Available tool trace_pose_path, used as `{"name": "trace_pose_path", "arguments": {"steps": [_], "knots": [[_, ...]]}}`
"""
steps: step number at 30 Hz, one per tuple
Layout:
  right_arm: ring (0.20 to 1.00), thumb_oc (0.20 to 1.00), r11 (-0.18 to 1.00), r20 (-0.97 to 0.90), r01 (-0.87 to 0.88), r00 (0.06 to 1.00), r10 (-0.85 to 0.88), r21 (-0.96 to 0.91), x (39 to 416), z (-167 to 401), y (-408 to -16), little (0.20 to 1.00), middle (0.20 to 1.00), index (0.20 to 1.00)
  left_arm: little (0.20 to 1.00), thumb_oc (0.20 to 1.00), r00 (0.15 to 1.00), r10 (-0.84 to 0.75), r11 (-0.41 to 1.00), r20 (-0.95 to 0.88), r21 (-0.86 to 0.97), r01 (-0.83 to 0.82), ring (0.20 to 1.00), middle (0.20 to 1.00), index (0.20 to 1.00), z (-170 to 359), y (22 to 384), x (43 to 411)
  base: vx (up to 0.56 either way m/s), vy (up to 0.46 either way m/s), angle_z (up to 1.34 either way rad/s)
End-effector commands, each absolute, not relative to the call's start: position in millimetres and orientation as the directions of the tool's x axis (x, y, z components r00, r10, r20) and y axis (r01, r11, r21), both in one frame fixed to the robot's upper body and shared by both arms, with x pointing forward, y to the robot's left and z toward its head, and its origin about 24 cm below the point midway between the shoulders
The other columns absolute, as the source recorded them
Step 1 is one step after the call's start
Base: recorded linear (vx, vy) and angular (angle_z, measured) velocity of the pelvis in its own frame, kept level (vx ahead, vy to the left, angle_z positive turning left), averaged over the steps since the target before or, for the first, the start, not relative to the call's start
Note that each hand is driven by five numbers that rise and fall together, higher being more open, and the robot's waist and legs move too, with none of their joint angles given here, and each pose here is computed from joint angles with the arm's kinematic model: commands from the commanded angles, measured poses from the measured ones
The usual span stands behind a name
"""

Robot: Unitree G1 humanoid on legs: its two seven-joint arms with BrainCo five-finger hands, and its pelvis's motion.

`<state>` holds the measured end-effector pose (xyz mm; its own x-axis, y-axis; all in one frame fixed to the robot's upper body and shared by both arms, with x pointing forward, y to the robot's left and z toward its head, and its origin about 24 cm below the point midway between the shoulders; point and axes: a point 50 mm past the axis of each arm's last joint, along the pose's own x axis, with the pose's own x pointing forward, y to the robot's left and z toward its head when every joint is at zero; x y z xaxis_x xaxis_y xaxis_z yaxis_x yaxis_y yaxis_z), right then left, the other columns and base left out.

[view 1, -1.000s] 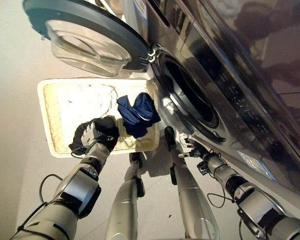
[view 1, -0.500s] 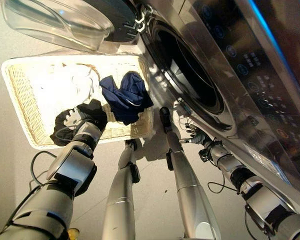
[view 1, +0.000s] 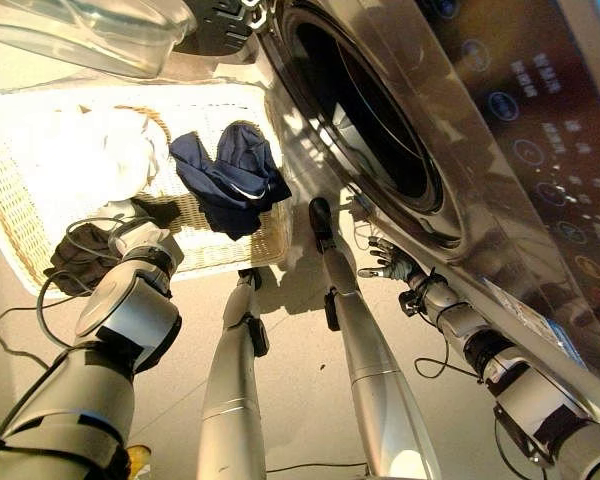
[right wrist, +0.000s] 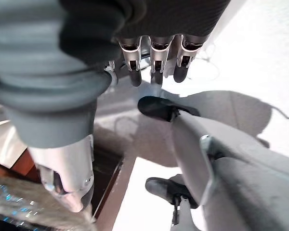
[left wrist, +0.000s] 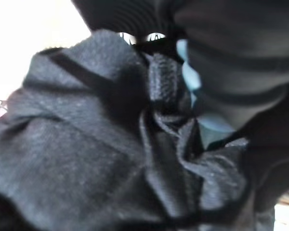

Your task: Put the clothes into the washing machine.

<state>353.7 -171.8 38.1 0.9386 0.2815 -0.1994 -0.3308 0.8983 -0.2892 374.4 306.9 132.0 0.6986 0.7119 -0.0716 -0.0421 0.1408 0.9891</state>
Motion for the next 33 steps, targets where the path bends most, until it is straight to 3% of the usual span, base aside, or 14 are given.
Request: {"name": "trace_pose_path", "arguments": {"steps": [1, 7, 13, 18, 21, 26, 29, 33], "knots": [[1.0, 1.0, 0.897, -0.124, -0.344, 0.939, 0.322, -0.278, 356.5, 52.7, -169.2, 1.0, 1.0, 1.0, 0.2, 0.2, 0.756, 0.625, 0.372, -0.194, 0.926, -0.07, 0.2, 0.2, 0.2, 77.7, 294.4, 363.5, -0.05, -0.036, 0.12], [1.0, 1.0, 0.905, -0.047, -0.335, 0.941, 0.334, -0.263, 359.7, 74.5, -161.8, 1.0, 1.0, 1.0, 0.2, 0.2, 0.838, 0.544, 0.451, 0.041, 0.828, -0.334, 0.2, 0.2, 0.2, 112.9, 282.4, 380.1, -0.04, -0.031, 0.14], [1.0, 1.0, 0.93, 0.052, -0.288, 0.95, 0.307, -0.226, 350.5, 90.1, -150.3, 1.0, 1.0, 1.0, 0.2, 0.2, 0.821, 0.518, 0.515, 0.242, 0.678, -0.524, 0.2, 0.2, 0.2, 131.3, 264.2, 371.0, -0.04, -0.117, 0.2], [1.0, 1.0, 0.952, 0.115, -0.257, 0.954, 0.278, -0.165, 342.0, 93.8, -149.5, 1.0, 1.0, 1.0, 0.2, 0.2, 0.823, 0.485, 0.643, 0.297, 0.516, -0.565, 0.2, 0.2, 0.2, 125.1, 257.5, 350.0, -0.03, -0.12, 0.14], [1.0, 1.0, 0.964, 0.192, -0.249, 0.945, 0.263, -0.096, 337.2, 102.2, -143.9, 1.0, 1.0, 1.0, 0.2, 0.2, 0.896, 0.379, 0.834, 0.231, 0.335, -0.439, 0.2, 0.2, 0.2, 110.4, 238.9, 337.2, -0.02, -0.08, 0.15], [1.0, 1.0, 0.941, 0.29, -0.299, 0.897, 0.333, -0.156, 325.4, 118.4, -124.0, 1.0, 1.0, 1.0, 0.2, 0.2, 0.979, 0.099, 0.982, 0.176, 0.141, -0.124, 0.2, 0.2, 0.2, 96.9, 198.5, 315.3, -0.01, -0.02, 0.15], [1.0, 1.0, 0.899, 0.294, -0.383, 0.852, 0.432, -0.211, 319.0, 123.4, -107.1, 1.0, 1.0, 1.0, 0.2, 0.2, 0.97, -0.162, 0.987, 0.184, 0.038, 0.157, 0.2, 0.2, 0.2, 102.4, 171.6, 305.6, 0.0, -0.021, 0.07], [1.0, 1.0, 0.843, 0.265, -0.483, 0.803, 0.534, -0.235, 315.1, 123.1, -86.0, 1.0, 1.0, 1.0, 0.2, 0.2, 0.902, -0.391, 0.918, 0.183, 0.004, 0.397, 0.2, 0.2, 0.2, 107.5, 144.8, 299.5, 0.0, -0.017, 0.11]]}}
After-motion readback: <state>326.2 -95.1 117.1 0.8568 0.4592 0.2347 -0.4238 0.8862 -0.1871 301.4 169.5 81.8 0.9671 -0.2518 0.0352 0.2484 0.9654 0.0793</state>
